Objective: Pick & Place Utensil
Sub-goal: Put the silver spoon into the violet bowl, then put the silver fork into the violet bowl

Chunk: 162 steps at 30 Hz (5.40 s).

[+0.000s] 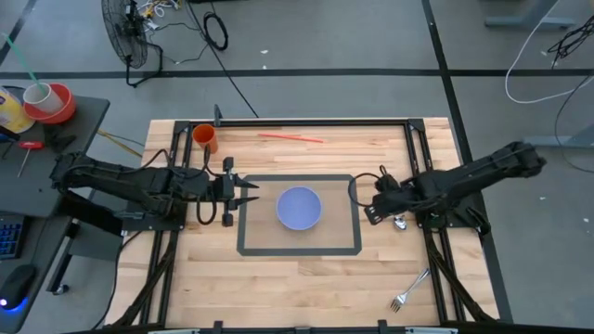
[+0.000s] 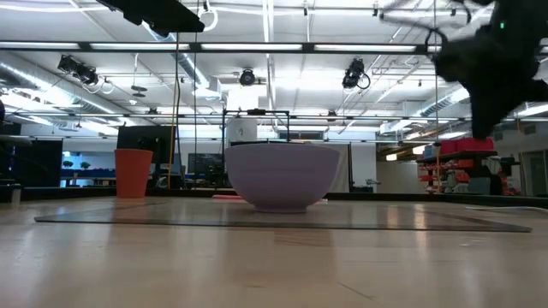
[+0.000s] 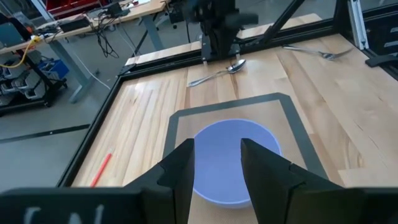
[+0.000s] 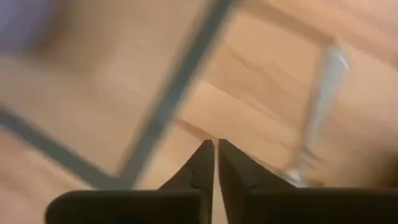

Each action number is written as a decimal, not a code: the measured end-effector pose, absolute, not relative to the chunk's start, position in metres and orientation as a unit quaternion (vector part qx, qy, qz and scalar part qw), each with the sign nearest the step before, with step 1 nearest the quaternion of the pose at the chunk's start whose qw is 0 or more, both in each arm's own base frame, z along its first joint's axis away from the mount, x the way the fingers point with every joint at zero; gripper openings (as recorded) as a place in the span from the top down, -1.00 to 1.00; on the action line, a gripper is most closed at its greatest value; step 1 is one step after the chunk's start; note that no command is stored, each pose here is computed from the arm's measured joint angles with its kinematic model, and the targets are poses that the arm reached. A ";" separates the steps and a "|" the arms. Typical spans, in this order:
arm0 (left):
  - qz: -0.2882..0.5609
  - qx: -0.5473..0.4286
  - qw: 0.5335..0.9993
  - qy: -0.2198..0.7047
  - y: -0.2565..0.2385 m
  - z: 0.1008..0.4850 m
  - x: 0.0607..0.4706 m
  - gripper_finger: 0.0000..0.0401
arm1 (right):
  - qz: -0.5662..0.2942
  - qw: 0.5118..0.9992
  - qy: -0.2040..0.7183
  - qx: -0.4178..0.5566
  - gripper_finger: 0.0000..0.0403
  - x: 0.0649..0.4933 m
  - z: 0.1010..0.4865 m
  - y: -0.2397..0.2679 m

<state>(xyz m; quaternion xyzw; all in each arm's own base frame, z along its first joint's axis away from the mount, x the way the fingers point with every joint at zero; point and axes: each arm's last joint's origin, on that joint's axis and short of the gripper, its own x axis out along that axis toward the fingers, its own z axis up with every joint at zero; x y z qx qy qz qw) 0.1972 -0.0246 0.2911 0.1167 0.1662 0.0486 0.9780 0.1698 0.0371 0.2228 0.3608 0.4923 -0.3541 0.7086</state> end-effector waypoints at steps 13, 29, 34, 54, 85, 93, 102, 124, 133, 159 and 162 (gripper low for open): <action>0.050 0.119 0.981 0.145 -0.025 0.295 0.199 0.32 | -0.416 0.575 0.583 0.395 0.43 0.164 0.170 -0.013; 0.049 0.121 0.980 0.147 -0.025 0.295 0.199 0.32 | -0.384 0.475 0.668 0.425 0.46 0.165 0.137 -0.059; 0.049 0.122 0.980 0.149 -0.025 0.295 0.198 0.32 | -0.371 0.456 0.678 0.442 0.53 0.163 0.127 -0.063; 0.050 0.113 0.980 0.157 -0.021 0.302 0.174 0.33 | -0.371 0.503 0.660 0.416 0.95 0.169 0.138 -0.057; 0.063 0.079 0.990 0.096 -0.013 0.294 0.139 0.33 | -0.213 0.871 0.430 0.107 0.97 0.409 0.283 0.036; 0.062 0.085 0.989 0.107 -0.013 0.292 0.139 0.33 | -0.190 0.846 0.492 0.079 0.95 0.431 0.235 0.030; 0.062 0.085 0.989 0.107 -0.013 0.292 0.139 0.32 | -0.170 0.846 0.502 0.059 0.95 0.439 0.218 0.031; 0.062 0.084 0.989 0.107 -0.013 0.293 0.139 0.32 | -0.141 0.869 0.466 0.081 0.61 0.441 0.189 0.033; 0.062 0.085 0.988 0.109 -0.013 0.292 0.139 0.32 | -0.121 0.882 0.447 0.089 0.43 0.429 0.223 0.040; 0.062 0.080 0.988 0.121 -0.013 0.290 0.139 0.32 | 0.086 0.656 0.749 0.039 0.41 0.216 0.212 0.263; 0.062 0.080 0.988 0.121 -0.013 0.290 0.139 0.32 | 0.105 0.626 0.772 0.038 0.41 0.193 0.190 0.271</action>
